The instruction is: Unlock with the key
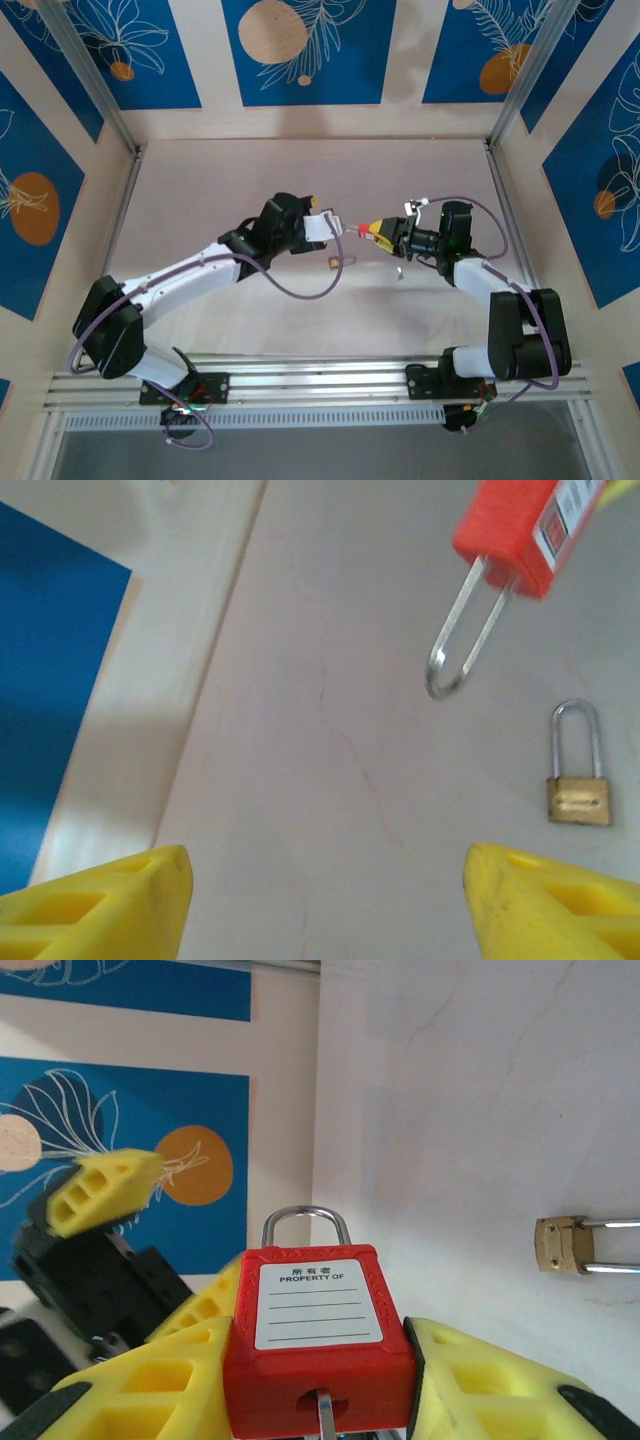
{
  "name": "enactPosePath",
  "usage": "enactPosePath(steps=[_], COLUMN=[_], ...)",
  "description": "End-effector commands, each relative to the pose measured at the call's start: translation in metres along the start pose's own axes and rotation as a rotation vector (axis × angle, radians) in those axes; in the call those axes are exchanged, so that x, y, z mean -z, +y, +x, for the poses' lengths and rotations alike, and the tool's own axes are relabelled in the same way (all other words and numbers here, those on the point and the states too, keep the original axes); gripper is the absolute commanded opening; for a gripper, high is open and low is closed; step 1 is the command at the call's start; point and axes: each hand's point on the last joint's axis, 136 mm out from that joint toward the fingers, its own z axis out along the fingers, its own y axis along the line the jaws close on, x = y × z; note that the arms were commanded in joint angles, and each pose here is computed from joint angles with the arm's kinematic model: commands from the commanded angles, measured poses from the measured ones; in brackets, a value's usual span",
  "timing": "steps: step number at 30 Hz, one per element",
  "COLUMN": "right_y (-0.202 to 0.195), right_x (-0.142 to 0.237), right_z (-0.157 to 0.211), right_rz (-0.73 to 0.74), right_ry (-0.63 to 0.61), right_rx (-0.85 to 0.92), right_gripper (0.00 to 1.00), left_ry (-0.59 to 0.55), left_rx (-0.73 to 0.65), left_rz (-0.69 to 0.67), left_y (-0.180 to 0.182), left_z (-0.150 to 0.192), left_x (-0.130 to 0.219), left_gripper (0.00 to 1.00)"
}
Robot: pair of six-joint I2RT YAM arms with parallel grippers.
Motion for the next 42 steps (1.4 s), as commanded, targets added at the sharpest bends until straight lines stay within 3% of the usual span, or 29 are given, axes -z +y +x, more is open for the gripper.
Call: enactPosePath(steps=[1,4,12,26,33,42], right_y=[0.005,0.007,0.01,0.017,0.018,0.018], right_x=[-0.002,-0.006,-0.009,-0.019,-0.019,-0.018], right_z=[0.01,0.012,0.014,0.026,0.026,0.027], right_rz=[0.007,0.013,0.012,0.0,-0.002,-0.003], right_ry=[0.03,0.039,0.051,0.093,0.09,0.09], right_rx=[0.065,0.083,0.096,0.12,0.122,0.123], right_gripper=[0.39,0.39,0.39,0.39,0.38,0.38], left_ry=[-0.007,-0.007,-0.034,-0.026,-0.008,-0.007], left_rx=[-0.011,-0.02,-0.017,-0.055,-0.051,-0.055], left_rz=[0.194,0.244,0.343,0.366,0.383,0.362], left_y=[-0.024,-0.027,-0.045,-0.053,-0.057,-0.055], left_z=[-0.008,-0.013,-0.02,-0.019,-0.014,-0.014], left_x=[-0.001,-0.008,-0.01,-0.031,-0.035,-0.038], left_gripper=[0.62,0.51,0.57,0.53,0.43,0.18])
